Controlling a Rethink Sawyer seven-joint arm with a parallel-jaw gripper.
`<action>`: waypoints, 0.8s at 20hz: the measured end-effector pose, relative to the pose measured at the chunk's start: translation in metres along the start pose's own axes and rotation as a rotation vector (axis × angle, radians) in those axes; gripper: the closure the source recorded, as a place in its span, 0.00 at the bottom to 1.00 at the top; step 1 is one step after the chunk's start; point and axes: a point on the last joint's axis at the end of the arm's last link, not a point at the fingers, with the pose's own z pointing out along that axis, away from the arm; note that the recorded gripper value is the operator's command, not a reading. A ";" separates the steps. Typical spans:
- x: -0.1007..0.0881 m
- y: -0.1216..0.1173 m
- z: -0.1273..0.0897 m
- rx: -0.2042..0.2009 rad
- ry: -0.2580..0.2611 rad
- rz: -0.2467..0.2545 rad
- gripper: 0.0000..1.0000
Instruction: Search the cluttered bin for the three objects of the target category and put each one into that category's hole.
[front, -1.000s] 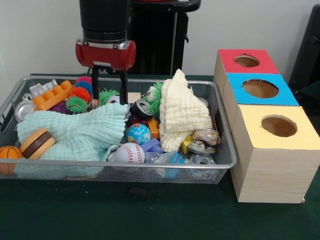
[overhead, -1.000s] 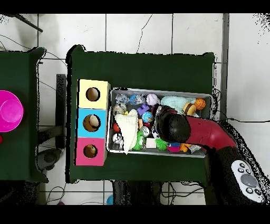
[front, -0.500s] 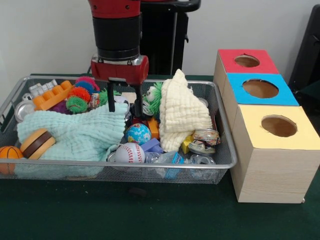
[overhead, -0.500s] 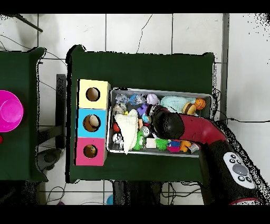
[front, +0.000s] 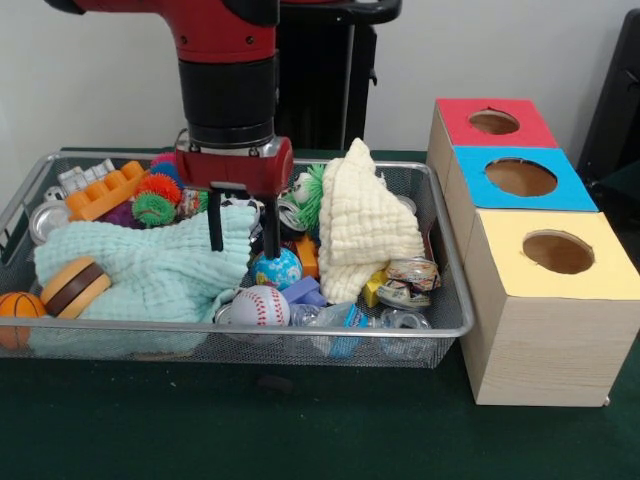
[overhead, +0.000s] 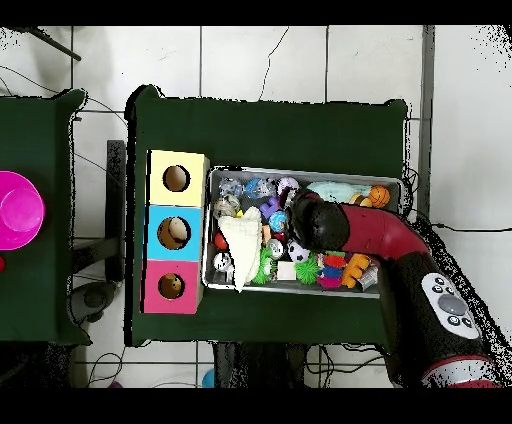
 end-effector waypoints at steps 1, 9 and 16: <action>0.000 -0.001 0.001 0.002 -0.001 -0.004 0.00; 0.005 -0.007 0.016 0.018 -0.005 -0.050 0.00; 0.009 -0.010 0.021 0.032 -0.037 -0.103 0.00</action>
